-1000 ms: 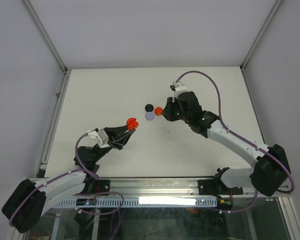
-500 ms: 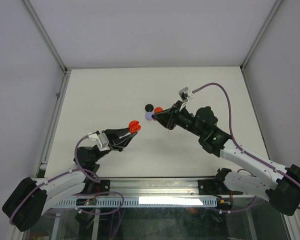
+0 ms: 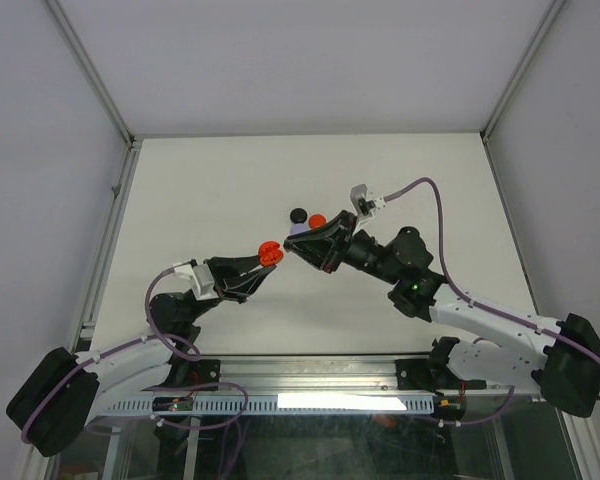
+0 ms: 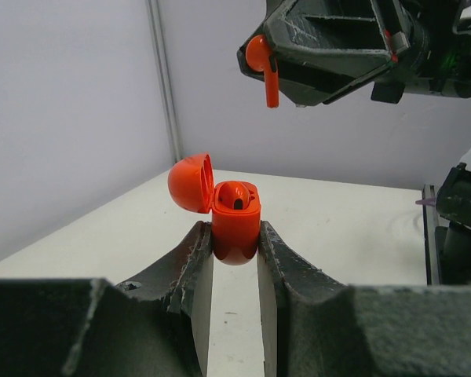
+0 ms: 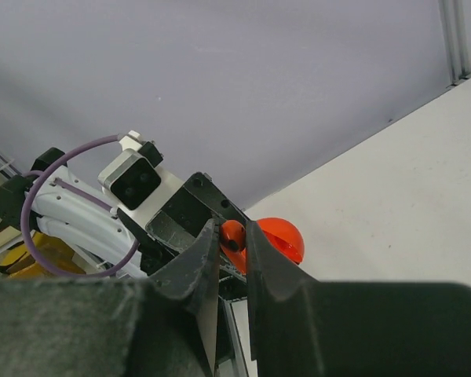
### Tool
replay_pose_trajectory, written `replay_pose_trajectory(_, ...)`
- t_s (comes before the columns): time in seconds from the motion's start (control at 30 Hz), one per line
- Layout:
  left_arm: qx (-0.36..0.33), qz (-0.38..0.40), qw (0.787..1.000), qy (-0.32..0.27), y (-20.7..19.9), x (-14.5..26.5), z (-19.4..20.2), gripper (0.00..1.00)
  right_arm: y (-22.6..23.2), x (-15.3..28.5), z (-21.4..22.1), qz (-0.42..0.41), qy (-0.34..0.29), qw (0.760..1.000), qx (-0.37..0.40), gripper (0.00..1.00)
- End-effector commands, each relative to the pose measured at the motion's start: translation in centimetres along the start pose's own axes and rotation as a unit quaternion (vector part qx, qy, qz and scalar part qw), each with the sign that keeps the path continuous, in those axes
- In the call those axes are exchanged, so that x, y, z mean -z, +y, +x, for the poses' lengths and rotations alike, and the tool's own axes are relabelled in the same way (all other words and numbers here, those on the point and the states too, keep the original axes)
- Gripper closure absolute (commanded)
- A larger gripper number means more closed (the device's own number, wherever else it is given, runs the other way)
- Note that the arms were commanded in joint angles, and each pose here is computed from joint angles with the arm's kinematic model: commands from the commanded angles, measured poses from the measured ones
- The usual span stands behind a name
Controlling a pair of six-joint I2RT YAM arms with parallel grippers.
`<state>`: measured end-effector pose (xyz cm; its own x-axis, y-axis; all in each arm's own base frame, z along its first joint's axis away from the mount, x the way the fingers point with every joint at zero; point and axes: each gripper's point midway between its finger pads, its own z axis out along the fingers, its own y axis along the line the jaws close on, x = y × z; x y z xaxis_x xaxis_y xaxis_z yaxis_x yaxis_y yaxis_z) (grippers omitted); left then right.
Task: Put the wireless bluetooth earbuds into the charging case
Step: Place the earbud in the charging case.
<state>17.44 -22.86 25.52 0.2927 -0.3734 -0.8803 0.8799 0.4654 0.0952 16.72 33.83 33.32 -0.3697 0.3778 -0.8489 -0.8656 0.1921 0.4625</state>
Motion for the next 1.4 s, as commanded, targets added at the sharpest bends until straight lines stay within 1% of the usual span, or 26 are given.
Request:
replay_pose_trajectory(0.0, 0.006, 0.025, 0.999, -0.048, -1.0, -0.8, -2.8, 0.96, 1.9, -0.9, -1.2, -0.044, -0.032, 0.999, 0.004, 0.92)
replay_pose_trajectory(0.57, 0.04, 0.035, 0.996, -0.072, -1.4, -1.1, -3.8, 0.96, 1.8, -2.3, 0.9, -0.049, -0.01, 0.999, 0.0, 0.93)
replay_pose_trajectory(1.03, 0.05, 0.039, 0.994, -0.088, -1.7, -0.9, -4.5, 0.96, 0.8, -1.9, 1.0, -0.022, -0.015, 0.999, 0.019, 0.93)
replay_pose_trajectory(1.23, 0.053, 0.039, 0.993, -0.094, -1.8, -0.8, -4.9, 0.96, 0.4, -1.6, 1.6, -0.016, -0.011, 1.0, 0.013, 0.94)
replay_pose_trajectory(1.37, 0.056, 0.035, 0.993, -0.097, -1.7, -0.8, -5.0, 0.96, 0.8, -1.6, 1.8, -0.026, -0.009, 1.0, 0.007, 0.94)
